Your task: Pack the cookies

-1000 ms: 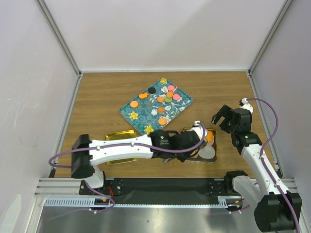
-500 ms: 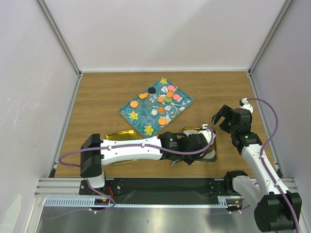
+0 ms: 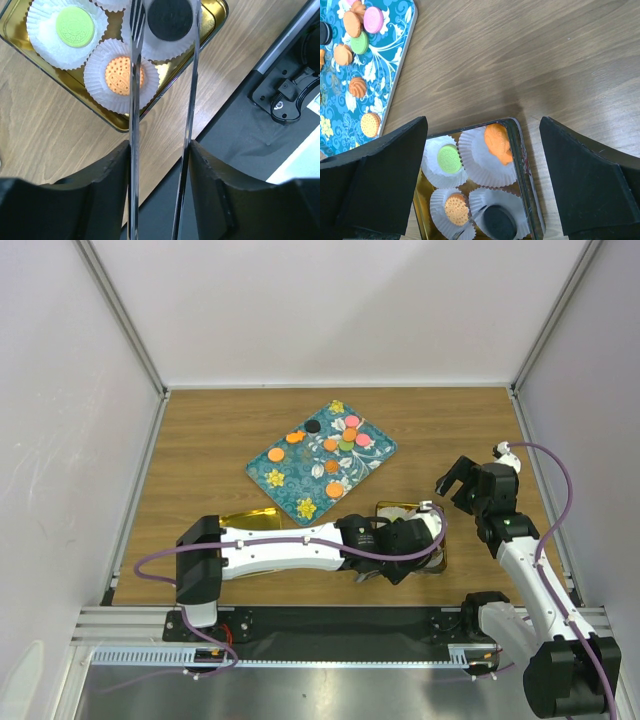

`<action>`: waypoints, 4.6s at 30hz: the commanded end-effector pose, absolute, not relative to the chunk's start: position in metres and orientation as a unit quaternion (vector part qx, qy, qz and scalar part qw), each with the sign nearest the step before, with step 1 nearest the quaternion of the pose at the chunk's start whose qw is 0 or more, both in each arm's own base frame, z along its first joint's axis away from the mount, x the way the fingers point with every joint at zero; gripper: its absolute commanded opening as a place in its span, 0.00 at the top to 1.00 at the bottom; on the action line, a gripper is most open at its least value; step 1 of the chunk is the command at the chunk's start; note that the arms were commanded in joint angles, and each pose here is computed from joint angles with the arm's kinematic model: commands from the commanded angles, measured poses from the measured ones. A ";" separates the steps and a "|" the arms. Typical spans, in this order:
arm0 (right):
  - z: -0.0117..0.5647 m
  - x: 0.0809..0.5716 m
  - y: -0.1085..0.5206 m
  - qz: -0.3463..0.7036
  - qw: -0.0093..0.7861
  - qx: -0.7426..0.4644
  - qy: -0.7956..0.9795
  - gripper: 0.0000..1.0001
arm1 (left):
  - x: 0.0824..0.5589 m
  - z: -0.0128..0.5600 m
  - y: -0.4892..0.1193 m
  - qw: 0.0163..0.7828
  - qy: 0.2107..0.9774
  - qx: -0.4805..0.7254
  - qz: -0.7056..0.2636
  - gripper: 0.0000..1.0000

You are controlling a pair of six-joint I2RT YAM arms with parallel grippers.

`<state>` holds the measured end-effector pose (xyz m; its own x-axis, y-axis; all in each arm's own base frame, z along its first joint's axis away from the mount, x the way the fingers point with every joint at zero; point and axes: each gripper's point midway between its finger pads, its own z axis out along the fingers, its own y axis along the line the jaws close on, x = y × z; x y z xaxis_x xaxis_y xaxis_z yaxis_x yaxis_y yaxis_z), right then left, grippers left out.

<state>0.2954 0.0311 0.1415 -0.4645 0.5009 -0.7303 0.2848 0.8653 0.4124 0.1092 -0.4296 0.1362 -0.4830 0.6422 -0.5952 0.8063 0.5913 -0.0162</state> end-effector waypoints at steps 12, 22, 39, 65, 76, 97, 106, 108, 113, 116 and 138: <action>0.152 0.300 0.031 0.120 0.478 0.227 0.840 0.00 | 0.113 0.166 -0.440 0.312 0.841 0.403 -0.182 0.45; 0.153 0.300 0.032 0.123 0.477 0.222 0.842 0.00 | 0.162 0.198 -0.376 0.349 0.860 0.327 -0.177 0.46; 0.153 0.300 0.040 0.143 0.472 0.213 0.844 0.00 | 0.402 0.197 -0.079 0.411 0.903 -0.112 -0.057 0.45; 0.147 0.302 0.041 0.143 0.464 0.211 0.848 0.00 | 0.433 0.041 0.052 0.256 0.932 -0.253 0.042 0.37; 0.145 0.302 0.042 0.144 0.461 0.211 0.850 0.01 | 0.445 0.066 0.053 0.280 0.927 -0.247 0.037 0.12; 0.151 0.301 0.053 0.167 0.462 0.182 0.852 0.00 | 0.352 0.151 -0.018 0.396 0.888 -0.232 -0.028 0.11; 0.155 0.299 0.071 0.160 0.467 0.137 0.859 0.03 | 0.292 0.119 -0.039 0.379 0.903 -0.194 -0.060 0.14; 0.153 0.299 0.071 0.158 0.464 0.138 0.861 0.03 | 0.277 0.106 -0.033 0.361 0.911 -0.197 -0.041 0.16; 0.155 0.301 0.067 0.146 0.468 0.140 0.860 0.03 | 0.253 0.094 -0.016 0.358 0.897 -0.259 -0.010 0.22; 0.159 0.299 0.076 0.153 0.469 0.121 0.861 0.03 | 0.244 0.079 -0.012 0.355 0.890 -0.287 -0.007 0.24; 0.150 0.300 0.093 0.145 0.455 0.094 0.874 0.04 | 0.246 0.029 0.007 0.307 0.886 -0.345 0.042 0.53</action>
<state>0.2907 0.0928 0.1330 -0.6082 0.3018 -0.7342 0.0480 0.9372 0.3454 0.2283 0.0070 0.0194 -0.6113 -0.5737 -0.5452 -0.6320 0.7685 -0.1000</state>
